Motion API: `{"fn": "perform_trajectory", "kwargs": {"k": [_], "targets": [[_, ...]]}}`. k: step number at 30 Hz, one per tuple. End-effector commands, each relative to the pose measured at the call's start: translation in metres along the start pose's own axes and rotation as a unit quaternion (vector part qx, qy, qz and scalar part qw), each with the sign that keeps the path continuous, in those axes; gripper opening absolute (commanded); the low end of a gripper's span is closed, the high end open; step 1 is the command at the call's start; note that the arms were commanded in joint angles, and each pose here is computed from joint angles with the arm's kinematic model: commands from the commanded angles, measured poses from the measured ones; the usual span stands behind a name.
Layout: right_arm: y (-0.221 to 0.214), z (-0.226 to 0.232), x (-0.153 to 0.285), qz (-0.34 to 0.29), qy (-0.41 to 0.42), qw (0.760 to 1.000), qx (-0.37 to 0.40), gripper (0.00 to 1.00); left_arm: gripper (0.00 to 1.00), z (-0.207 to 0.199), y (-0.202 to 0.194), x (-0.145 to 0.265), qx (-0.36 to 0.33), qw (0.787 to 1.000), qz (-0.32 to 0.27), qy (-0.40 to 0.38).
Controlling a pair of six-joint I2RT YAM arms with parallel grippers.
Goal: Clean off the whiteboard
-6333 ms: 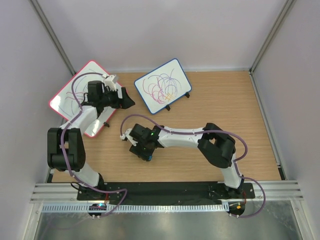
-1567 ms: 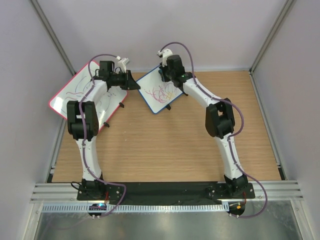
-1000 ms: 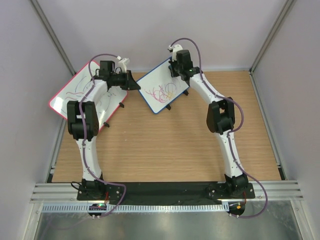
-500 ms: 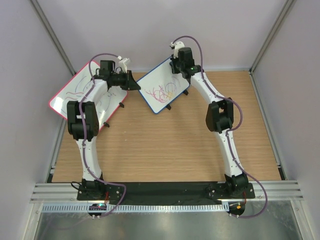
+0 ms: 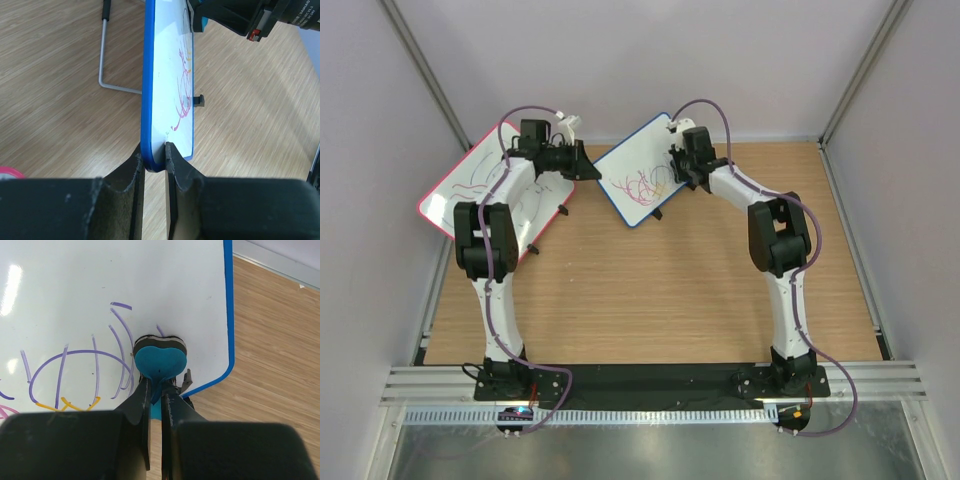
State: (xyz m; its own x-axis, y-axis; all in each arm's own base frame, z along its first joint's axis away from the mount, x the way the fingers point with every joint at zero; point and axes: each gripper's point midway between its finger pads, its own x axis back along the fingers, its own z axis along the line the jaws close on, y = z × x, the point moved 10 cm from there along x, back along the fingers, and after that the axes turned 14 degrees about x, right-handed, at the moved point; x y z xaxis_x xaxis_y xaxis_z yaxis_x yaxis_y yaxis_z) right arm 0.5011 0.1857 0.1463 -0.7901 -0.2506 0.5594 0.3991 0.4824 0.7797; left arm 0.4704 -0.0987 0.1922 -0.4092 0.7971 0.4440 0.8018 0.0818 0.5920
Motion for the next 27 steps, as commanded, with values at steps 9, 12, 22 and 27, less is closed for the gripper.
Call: {"fn": "perform_trajectory", "kwargs": {"k": [9,12,22,27], "targets": [[0.053,0.037,0.000,-0.051,0.071,0.996,-0.012,0.01,0.00,-0.013,0.003,-0.009,-0.072,0.997,0.007,0.002],[0.059,0.063,-0.005,-0.059,0.095,0.994,-0.008,0.01,0.00,-0.014,0.004,-0.011,-0.073,0.997,0.008,0.001],[0.076,0.052,-0.003,-0.087,0.028,0.991,-0.094,0.01,0.00,-0.016,0.005,-0.009,-0.075,0.997,0.008,0.001],[0.032,-0.006,-0.013,-0.051,-0.041,0.977,-0.205,0.01,0.00,-0.017,0.006,-0.009,-0.078,0.997,0.007,0.001]]}}
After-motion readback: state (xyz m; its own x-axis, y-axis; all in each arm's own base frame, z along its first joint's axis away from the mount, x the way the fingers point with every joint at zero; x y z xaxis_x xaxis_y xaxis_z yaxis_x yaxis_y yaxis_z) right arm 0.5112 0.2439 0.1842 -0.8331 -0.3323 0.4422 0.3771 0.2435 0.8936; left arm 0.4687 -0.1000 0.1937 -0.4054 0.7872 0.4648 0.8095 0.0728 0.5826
